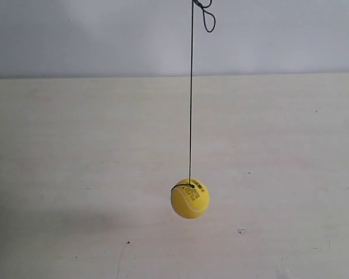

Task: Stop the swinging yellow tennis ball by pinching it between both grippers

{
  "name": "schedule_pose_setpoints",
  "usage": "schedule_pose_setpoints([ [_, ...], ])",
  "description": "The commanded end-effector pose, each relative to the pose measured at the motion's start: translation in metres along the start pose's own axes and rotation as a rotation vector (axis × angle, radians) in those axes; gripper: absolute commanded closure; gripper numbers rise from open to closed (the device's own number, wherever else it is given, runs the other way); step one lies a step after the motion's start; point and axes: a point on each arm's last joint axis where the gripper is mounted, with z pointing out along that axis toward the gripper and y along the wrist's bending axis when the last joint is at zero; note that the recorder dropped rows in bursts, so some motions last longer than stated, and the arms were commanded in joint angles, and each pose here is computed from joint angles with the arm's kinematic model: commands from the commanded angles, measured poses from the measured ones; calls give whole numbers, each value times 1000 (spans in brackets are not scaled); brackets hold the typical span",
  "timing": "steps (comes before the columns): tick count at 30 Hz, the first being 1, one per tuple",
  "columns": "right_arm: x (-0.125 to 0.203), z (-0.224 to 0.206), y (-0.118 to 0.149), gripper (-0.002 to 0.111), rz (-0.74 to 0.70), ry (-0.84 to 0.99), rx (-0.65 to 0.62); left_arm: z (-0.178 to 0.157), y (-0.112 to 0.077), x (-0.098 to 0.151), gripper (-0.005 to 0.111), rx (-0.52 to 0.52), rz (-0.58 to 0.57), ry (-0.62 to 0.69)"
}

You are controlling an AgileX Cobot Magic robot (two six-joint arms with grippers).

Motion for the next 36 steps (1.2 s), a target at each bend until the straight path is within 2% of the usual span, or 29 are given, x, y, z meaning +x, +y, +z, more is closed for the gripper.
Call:
schedule_pose_setpoints([
  [1, 2, -1, 0, 108, 1, 2, 0, -2, 0, 1, 102, -11, -32, -2],
  [3, 2, -1, 0, 108, 1, 2, 0, -4, 0, 4, 102, -11, -43, -5],
  [5, 2, -1, 0, 108, 1, 2, 0, -6, 2, 8, 102, -42, 4, 3],
  [11, 2, -1, 0, 108, 1, 2, 0, -28, 17, 24, 102, -297, -138, -6],
  [16, 2, -1, 0, 108, 3, 4, 2, -41, 20, 27, 102, -408, -88, -22],
  [26, 2, -1, 0, 108, 3, 4, 2, -59, 35, 37, 102, -683, -54, 113],
  [36, 1, -1, 0, 108, 2, -1, 0, -75, 35, 52, 102, -793, 93, 359],
])
